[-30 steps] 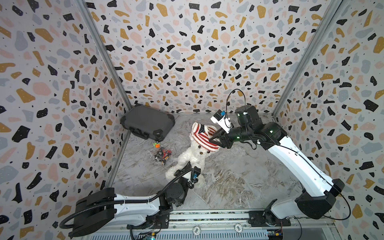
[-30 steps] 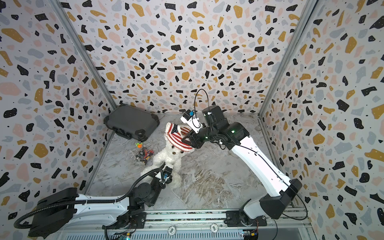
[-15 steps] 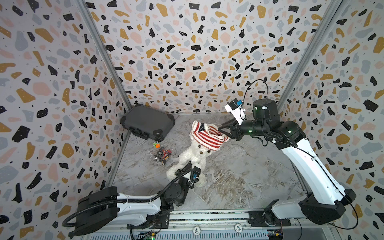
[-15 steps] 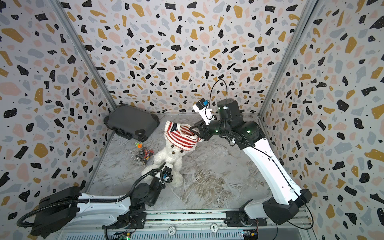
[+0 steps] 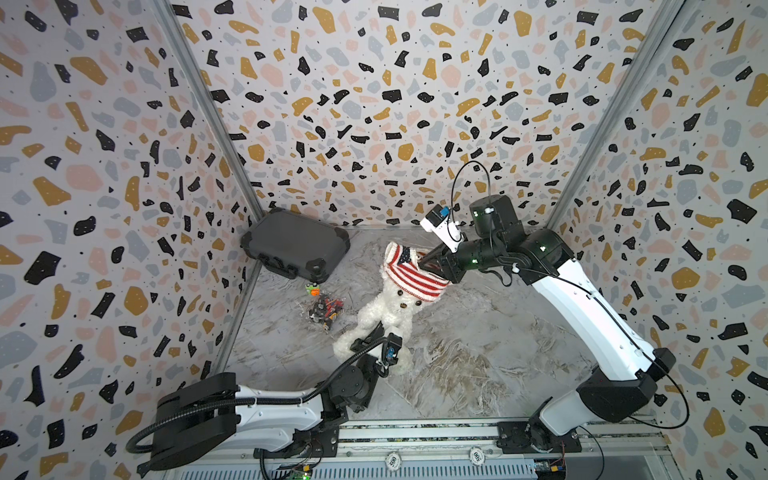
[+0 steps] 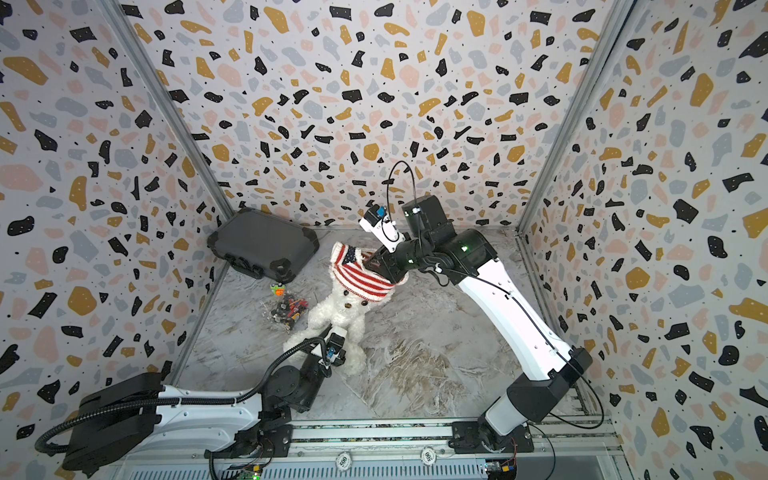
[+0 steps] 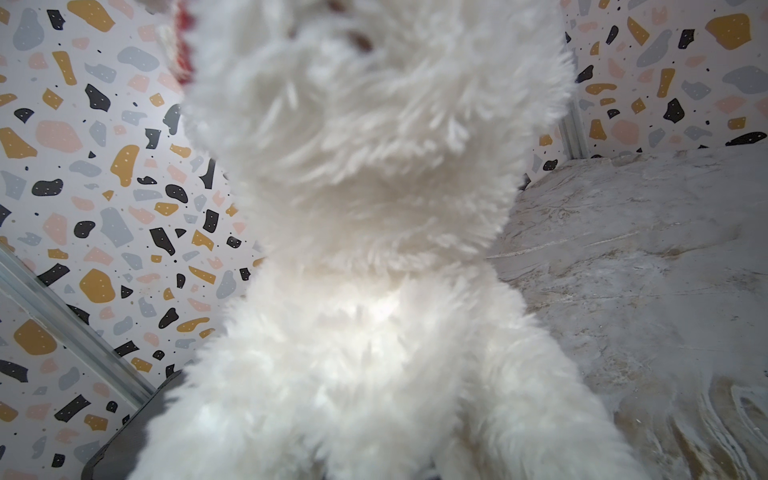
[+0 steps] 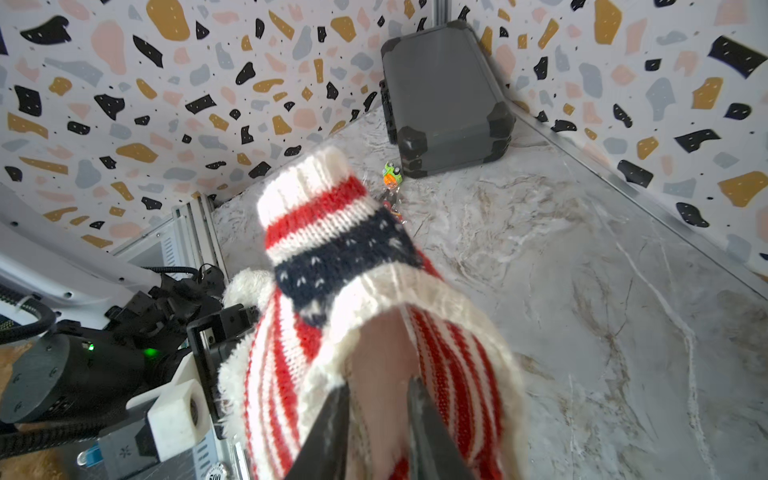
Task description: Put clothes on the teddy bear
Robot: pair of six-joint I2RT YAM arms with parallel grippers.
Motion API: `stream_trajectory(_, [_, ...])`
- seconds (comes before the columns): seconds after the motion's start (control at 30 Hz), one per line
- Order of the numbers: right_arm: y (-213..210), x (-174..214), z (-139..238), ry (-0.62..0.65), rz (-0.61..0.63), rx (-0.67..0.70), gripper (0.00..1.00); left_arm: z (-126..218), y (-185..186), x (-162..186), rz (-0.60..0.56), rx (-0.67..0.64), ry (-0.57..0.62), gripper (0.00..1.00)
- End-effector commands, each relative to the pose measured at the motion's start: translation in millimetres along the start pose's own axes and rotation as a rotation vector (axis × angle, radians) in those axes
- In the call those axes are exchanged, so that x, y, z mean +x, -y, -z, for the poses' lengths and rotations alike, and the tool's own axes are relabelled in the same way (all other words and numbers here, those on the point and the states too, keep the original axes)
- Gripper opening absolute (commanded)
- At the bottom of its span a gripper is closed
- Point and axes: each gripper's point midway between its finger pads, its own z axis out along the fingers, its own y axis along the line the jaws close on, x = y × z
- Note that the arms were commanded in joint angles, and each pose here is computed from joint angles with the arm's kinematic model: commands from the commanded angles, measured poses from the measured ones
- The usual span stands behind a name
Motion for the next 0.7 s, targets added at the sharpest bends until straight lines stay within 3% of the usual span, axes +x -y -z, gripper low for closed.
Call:
stream_trajectory(0.0, [-7.0, 0.1, 12.3, 0.000, 0.028, 0.004, 0.27, -2.0, -6.9, -22.9, 0.082, -0.019, 0.063, 0.00])
stream_trajectory(0.33, [-15.3, 22.5, -2.5, -0.072, 0.010, -0.029, 0.41, -0.5, -8.5, -23.4, 0.089, -0.019, 0.066, 0.00])
stream_trajectory(0.67, [-18.8, 42.2, -15.4, -0.109, -0.034, -0.068, 0.48, 0.1, -5.9, -22.0, 0.076, -0.023, 0.059, 0.00])
